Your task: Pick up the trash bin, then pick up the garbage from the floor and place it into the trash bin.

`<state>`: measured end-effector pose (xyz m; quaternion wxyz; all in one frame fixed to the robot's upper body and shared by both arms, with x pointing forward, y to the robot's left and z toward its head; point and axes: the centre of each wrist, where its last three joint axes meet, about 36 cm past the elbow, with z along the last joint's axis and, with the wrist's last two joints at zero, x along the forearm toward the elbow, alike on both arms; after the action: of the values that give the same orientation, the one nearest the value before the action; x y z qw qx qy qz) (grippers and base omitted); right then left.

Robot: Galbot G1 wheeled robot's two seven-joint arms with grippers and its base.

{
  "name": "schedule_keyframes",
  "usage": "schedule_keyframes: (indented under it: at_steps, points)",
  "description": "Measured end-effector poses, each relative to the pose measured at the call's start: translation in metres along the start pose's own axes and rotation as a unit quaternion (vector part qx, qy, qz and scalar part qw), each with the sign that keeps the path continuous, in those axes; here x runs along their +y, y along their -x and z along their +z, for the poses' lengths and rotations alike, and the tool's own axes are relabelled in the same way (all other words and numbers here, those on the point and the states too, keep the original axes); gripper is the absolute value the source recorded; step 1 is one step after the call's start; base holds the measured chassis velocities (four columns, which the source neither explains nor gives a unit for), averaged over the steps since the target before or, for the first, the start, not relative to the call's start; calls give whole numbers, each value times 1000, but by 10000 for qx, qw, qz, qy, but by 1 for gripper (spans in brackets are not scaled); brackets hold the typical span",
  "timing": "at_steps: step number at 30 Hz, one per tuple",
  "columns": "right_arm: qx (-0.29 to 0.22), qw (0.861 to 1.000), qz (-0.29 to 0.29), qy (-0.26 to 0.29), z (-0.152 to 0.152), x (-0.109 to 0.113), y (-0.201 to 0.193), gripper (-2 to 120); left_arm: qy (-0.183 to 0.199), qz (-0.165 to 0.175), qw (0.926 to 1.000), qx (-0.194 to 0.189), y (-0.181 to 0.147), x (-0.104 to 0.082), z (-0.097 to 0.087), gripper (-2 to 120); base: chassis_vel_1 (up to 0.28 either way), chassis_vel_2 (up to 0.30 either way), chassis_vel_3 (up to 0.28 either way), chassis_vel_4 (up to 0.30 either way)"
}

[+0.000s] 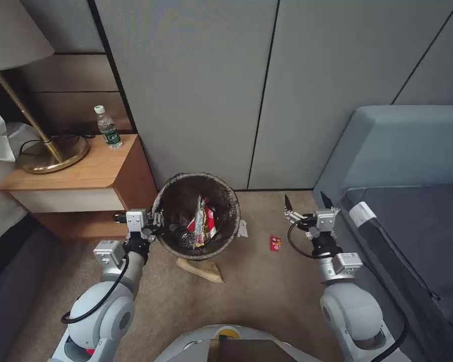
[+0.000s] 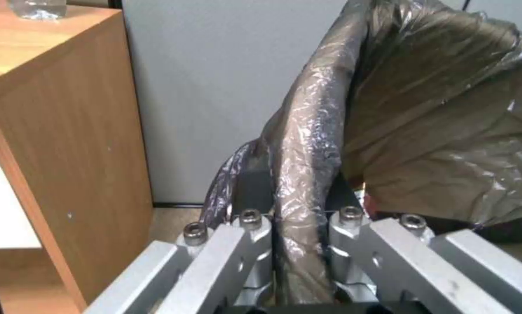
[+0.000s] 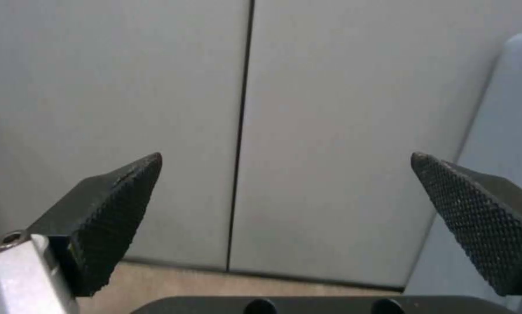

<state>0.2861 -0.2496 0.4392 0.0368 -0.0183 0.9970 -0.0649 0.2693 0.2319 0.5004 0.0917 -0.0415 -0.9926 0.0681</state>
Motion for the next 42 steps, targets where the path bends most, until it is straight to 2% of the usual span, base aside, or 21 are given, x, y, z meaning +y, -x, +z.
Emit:
schedule_keyframes:
  at_steps: [5,7,11,15,23,27,42]
  points:
    - [381,9989,-111,-245,18,-12,-2,100,5,0,10000,0,0,0,0,7,-9,31,26,-17]
    - [504,9983,-151,-240,23,-15,-4,100,5,1,10000,-3,0,0,0,7,0,0,0,0]
    - [1063,9933,-415,-173,46,-27,-15,100,16,-17,10000,-16,-1,1,-2,7,0,0,0,0]
    - [1276,9903,-530,-155,63,-31,-16,100,13,-18,10000,-22,-2,0,-3,7,0,0,0,0]
    - [1644,9846,-591,61,94,-29,-2,100,2,-11,10000,-22,-6,-1,-5,7,0,0,0,0]
    - [2073,9757,-633,311,105,-26,7,100,24,-20,10000,-24,-7,-1,-6,7,0,0,0,0]
    - [3008,9501,-450,691,148,-18,24,100,59,-22,10000,-28,-8,1,-6,7,0,0,0,0]
